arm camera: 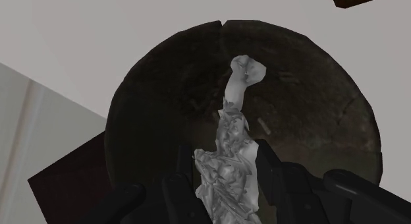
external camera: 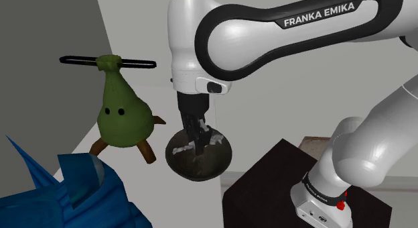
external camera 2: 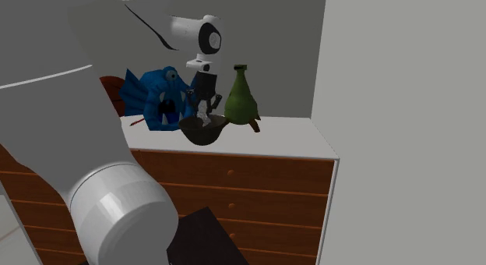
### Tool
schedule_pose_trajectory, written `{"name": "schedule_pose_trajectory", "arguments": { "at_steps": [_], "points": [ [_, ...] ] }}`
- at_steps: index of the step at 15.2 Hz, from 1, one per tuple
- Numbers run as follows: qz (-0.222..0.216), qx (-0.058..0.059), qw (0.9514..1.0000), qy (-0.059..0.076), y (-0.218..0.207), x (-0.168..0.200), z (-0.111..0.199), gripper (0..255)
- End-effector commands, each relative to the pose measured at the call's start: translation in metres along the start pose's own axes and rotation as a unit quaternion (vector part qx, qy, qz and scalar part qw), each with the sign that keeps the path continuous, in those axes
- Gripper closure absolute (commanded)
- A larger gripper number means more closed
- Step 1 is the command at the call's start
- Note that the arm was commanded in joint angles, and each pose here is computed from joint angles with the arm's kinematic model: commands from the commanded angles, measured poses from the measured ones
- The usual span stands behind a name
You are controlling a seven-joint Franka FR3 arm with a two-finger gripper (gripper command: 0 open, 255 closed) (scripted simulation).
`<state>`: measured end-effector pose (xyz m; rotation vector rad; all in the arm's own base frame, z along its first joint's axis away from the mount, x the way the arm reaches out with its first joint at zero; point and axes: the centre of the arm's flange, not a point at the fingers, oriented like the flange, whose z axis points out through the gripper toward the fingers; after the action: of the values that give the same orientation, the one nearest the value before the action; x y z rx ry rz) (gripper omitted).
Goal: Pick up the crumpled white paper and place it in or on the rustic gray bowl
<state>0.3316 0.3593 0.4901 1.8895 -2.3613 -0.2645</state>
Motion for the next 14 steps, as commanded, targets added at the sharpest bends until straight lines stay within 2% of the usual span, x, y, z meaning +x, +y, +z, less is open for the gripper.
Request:
{"name": "schedule_pose_trajectory", "arguments": {
  "at_steps": [1,6,7,12,14],
  "points": [
    [0.000,0.000,1.0000,0.000,0.000,0.000,0.001,255],
    [0.000,0.000,1.0000,0.000,0.000,0.000,0.001,255],
    [0.000,0.000,1.0000,0.000,0.000,0.000,0.001,0],
    [0.000,0.000,1.0000,0.000,0.000,0.000,0.001,0],
    [0.000,0.000,1.0000,0.000,0.000,0.000,-0.025,0]
  ]
}}
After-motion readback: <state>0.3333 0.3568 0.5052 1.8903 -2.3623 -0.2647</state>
